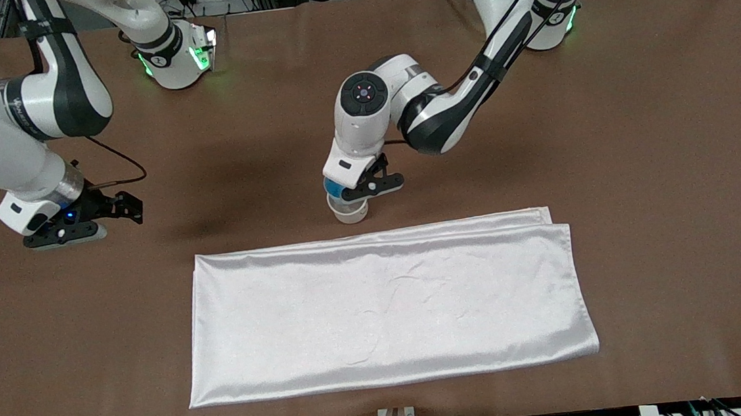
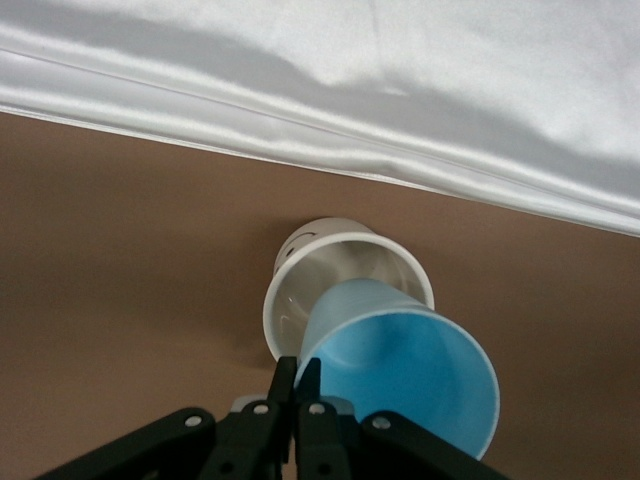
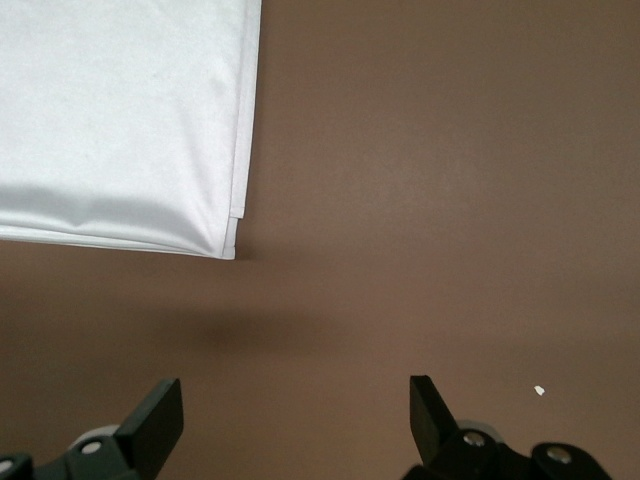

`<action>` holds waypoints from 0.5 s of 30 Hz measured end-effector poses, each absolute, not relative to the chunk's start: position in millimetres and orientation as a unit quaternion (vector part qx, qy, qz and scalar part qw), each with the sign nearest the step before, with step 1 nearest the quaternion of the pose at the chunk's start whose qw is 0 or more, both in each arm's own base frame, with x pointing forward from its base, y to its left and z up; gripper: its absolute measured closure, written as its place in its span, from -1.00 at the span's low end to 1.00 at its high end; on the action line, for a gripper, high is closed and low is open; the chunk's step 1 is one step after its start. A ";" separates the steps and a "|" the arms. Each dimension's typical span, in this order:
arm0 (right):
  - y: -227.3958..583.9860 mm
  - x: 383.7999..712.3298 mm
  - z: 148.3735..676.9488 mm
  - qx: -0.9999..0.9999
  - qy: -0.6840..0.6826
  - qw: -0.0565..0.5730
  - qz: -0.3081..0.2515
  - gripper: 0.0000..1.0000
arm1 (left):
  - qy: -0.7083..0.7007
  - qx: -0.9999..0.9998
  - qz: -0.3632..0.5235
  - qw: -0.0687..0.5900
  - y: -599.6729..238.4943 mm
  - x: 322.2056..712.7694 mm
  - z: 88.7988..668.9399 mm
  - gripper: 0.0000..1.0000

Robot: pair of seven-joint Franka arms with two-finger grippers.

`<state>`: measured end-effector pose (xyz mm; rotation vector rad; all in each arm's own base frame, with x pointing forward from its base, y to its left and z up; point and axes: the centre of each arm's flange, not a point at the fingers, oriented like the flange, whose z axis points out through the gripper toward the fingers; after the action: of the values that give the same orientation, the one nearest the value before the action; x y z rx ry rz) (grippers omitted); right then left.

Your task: Place blue cup into white mug on table

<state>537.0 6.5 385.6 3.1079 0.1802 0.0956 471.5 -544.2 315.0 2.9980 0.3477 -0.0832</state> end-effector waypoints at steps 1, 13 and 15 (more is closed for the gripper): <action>6.7 536.3 386.3 0.998 0.058 0.014 0.031 -1.00 | 0.116 0.991 -0.027 0.060 -543.1 472.7 313.9 0.93; 4.0 544.6 424.1 0.998 0.054 0.014 -0.002 -1.00 | 0.123 0.990 -0.024 0.058 -537.4 481.0 309.7 0.34; 2.7 549.4 443.1 0.999 0.053 0.014 0.000 -1.00 | 0.126 0.990 -0.020 0.059 -535.6 484.8 312.0 0.15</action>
<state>549.4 2.7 443.1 3.1091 0.1636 -0.0008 484.8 -535.6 312.0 2.9980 0.3803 -0.0609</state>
